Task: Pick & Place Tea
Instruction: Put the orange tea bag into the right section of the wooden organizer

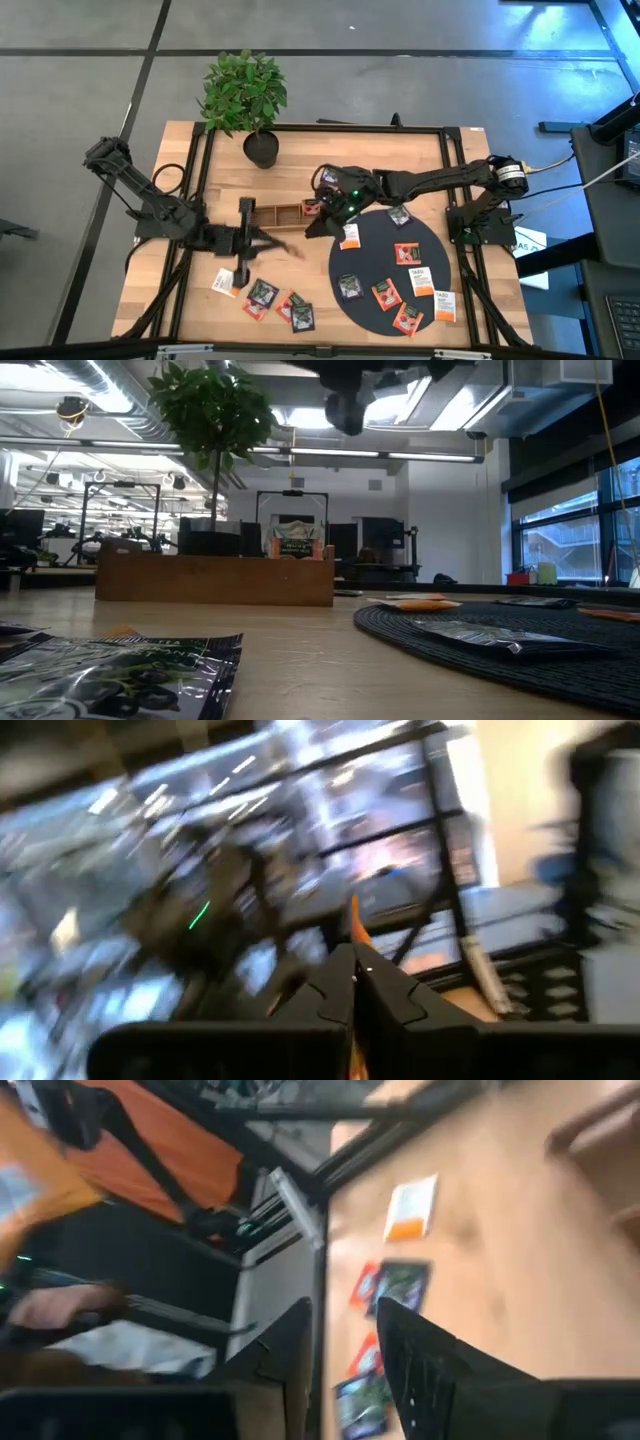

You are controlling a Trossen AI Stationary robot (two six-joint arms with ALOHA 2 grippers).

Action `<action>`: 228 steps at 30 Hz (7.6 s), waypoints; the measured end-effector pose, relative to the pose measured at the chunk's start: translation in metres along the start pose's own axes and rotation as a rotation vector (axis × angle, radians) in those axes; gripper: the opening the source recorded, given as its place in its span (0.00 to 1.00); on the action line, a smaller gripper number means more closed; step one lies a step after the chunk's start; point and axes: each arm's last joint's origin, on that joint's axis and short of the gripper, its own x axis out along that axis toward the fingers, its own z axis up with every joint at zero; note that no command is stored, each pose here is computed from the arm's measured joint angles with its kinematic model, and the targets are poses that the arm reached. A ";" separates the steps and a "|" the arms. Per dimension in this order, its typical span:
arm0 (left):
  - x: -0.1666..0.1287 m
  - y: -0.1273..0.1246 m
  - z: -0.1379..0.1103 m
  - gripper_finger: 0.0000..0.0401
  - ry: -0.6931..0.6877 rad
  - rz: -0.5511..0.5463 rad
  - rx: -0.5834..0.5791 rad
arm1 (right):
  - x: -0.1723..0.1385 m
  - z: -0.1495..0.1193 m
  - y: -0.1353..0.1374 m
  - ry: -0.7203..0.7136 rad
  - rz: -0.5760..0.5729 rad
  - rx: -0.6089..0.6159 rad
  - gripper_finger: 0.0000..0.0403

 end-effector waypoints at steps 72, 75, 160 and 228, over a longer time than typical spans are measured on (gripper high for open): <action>0.010 0.025 -0.022 0.00 0.114 0.328 -0.547 | 0.004 0.003 0.042 -0.365 -0.083 -0.155 0.36; 0.010 0.025 -0.022 0.01 0.113 0.328 -0.553 | 0.004 0.002 0.043 -0.342 -0.059 -0.158 0.27; 0.005 0.016 -0.046 0.02 0.364 0.116 -0.474 | 0.017 0.028 0.055 0.059 -0.196 -0.370 0.03; -0.034 -0.016 -0.030 0.34 0.331 0.141 -0.338 | 0.002 -0.026 -0.125 0.165 -0.528 -0.575 0.13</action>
